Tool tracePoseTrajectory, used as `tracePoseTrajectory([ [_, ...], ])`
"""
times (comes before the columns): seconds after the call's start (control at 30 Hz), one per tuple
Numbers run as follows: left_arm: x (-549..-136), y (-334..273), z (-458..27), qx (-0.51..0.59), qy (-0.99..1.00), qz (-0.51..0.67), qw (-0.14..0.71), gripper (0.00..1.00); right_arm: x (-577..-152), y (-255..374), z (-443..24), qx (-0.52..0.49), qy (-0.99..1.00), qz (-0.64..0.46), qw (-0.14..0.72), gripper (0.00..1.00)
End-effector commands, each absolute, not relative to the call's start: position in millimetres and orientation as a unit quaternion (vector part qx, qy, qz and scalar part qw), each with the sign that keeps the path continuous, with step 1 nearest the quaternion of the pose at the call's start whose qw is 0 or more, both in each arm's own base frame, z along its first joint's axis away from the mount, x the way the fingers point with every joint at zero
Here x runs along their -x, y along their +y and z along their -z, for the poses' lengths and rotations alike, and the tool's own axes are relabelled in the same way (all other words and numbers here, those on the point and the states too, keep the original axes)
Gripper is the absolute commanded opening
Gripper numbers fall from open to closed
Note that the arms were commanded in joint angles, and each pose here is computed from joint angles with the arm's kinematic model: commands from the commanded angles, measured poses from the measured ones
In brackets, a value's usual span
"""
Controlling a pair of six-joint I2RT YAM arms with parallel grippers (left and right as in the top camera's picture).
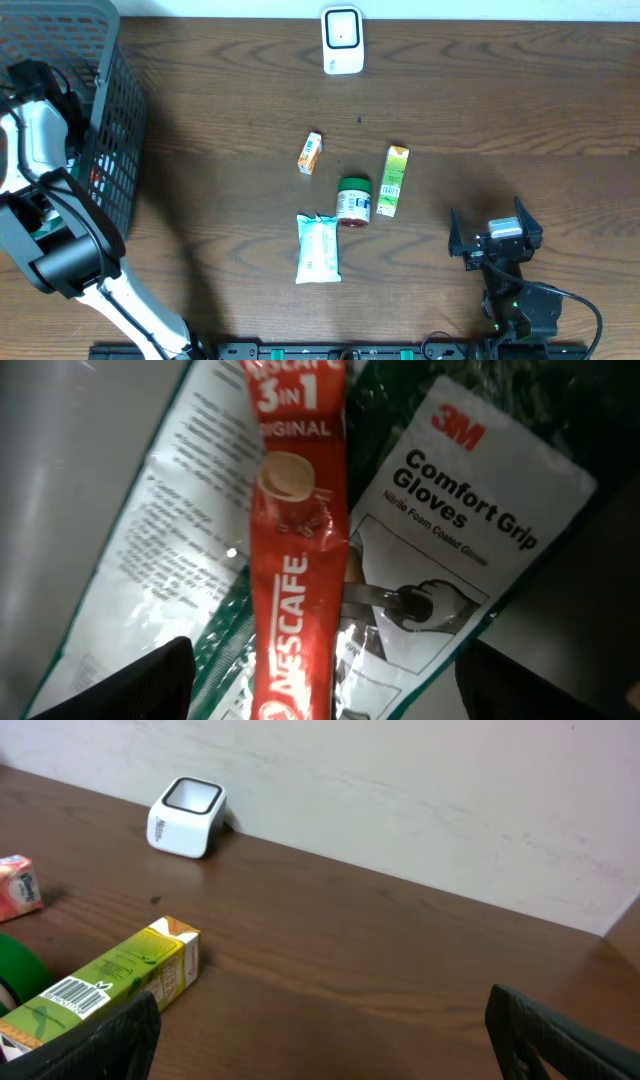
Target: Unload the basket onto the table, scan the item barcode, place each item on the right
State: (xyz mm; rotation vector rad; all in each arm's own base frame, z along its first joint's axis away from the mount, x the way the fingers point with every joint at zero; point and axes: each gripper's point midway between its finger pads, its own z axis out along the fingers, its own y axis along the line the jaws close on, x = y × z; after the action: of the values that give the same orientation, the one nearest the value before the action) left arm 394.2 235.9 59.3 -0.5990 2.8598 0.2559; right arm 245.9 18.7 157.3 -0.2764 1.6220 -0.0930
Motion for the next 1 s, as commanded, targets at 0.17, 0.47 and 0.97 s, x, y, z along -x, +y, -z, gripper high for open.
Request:
tracePoseTrajectory([
  [0.17,-392,226,-40,0.141,0.984,-0.079,0.08,0.89,-246,19,-157,0.12,0.723,0.036,0.679,0.99],
  [0.47,-383,231,-11,0.143,0.985,-0.092,0.04,0.89,-246,19,-157,0.12,0.723,0.036,0.679,0.99],
  [0.97,-382,233,2,0.143,0.985,-0.092,0.03,0.29,-246,19,-157,0.12,0.723,0.036,0.679,0.99],
])
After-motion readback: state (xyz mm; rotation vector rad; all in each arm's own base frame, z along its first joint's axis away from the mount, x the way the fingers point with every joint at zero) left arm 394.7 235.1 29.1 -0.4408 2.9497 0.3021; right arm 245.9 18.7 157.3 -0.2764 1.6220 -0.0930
